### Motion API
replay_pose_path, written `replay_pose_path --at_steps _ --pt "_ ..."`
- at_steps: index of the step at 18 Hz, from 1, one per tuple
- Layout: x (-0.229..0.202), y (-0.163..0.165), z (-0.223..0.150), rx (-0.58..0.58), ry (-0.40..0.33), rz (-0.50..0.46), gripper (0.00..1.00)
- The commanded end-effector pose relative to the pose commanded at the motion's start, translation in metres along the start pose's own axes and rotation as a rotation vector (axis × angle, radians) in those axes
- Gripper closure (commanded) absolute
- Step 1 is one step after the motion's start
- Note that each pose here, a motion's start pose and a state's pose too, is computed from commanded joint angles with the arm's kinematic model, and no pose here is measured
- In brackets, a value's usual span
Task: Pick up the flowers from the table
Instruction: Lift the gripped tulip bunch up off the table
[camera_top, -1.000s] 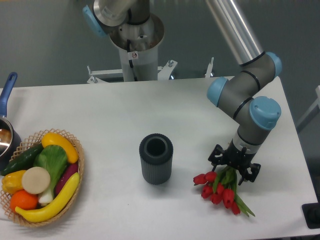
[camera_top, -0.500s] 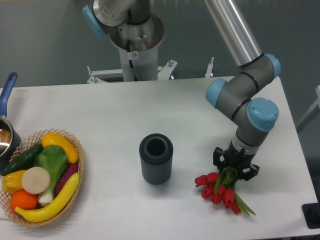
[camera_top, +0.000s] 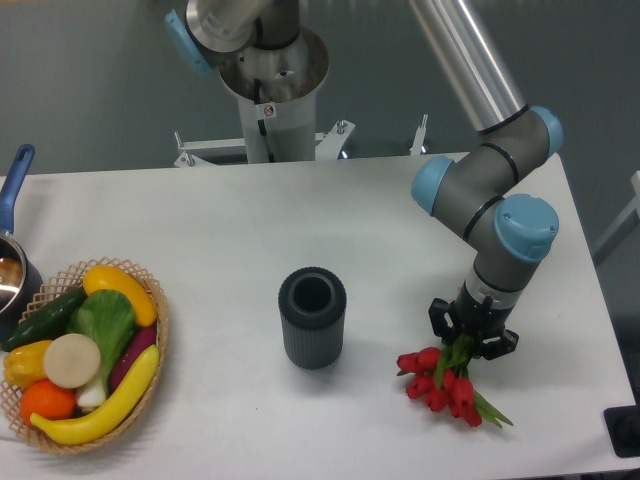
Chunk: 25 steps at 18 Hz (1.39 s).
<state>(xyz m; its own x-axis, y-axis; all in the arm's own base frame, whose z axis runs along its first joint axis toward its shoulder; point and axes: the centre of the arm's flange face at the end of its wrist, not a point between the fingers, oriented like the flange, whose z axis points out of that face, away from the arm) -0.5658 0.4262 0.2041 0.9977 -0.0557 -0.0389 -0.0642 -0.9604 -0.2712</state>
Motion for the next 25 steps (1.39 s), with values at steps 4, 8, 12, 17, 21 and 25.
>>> replay_pose_path --at_steps 4,8,12,17,21,25 --pt "-0.003 -0.003 -0.015 0.012 -0.023 0.002 0.7" --pt "-0.003 -0.011 -0.065 0.066 -0.078 0.009 0.7" --pt "-0.003 -0.015 -0.148 0.373 -0.078 -0.003 0.7" --pt "-0.016 0.01 -0.213 0.614 -0.084 -0.045 0.7" --pt "-0.027 0.035 -0.246 0.761 -0.073 -0.098 0.7" --pt "-0.032 0.033 -0.267 0.849 -0.07 -0.075 0.7"
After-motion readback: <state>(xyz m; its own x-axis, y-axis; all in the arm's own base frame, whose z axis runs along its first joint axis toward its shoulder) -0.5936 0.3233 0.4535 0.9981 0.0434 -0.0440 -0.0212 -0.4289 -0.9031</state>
